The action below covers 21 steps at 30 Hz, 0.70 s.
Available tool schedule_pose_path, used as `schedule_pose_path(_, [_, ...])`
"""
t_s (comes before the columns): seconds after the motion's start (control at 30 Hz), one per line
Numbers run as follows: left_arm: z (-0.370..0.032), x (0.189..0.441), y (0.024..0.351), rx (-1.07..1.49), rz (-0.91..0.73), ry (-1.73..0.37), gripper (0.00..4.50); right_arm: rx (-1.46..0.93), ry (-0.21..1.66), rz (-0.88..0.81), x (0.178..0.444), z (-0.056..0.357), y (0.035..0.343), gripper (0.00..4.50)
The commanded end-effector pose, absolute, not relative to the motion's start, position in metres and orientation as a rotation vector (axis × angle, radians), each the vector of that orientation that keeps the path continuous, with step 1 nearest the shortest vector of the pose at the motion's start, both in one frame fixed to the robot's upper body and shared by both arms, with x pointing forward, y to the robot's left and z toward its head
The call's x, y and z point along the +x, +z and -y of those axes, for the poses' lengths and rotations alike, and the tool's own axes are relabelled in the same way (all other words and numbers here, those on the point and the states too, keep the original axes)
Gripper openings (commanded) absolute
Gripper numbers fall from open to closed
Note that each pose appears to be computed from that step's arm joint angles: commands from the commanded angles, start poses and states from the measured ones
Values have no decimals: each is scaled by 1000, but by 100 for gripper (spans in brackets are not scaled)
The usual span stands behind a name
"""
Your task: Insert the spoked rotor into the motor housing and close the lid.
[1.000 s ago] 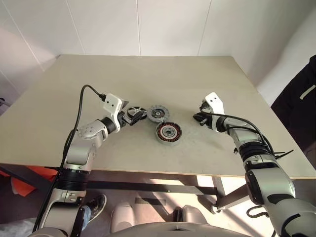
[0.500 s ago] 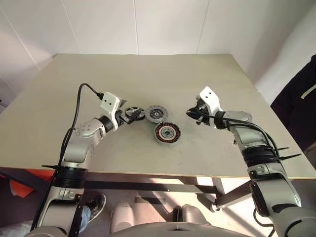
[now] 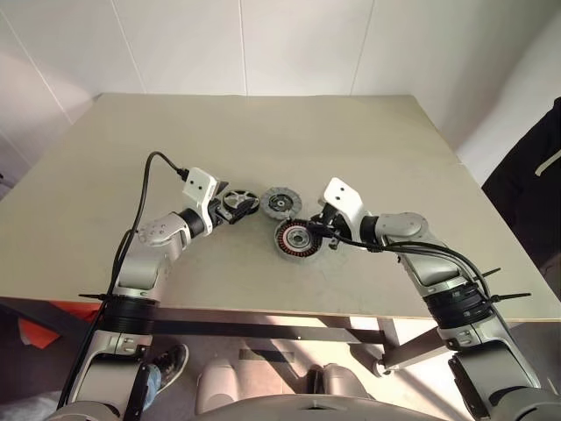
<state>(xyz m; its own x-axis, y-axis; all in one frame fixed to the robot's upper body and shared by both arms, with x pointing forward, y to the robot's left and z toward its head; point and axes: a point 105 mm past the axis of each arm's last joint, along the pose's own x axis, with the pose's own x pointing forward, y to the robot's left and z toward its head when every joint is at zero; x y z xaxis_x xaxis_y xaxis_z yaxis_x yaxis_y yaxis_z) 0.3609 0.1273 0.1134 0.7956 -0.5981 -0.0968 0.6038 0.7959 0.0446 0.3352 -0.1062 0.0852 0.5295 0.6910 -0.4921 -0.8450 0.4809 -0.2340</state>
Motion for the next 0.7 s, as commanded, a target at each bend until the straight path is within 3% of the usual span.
schedule_pose_path(0.03, [-127,362,128,101,-22,-648,441,-505,1005,-302,327,94,99,56])
schedule_pose_path(0.33, [-122,361,126,96,-27,-658,441,-517,1008,-227,326,84,123,56])
schedule_pose_path(0.7, [-126,363,125,105,-32,-649,441,-473,1028,-315,314,82,99,56])
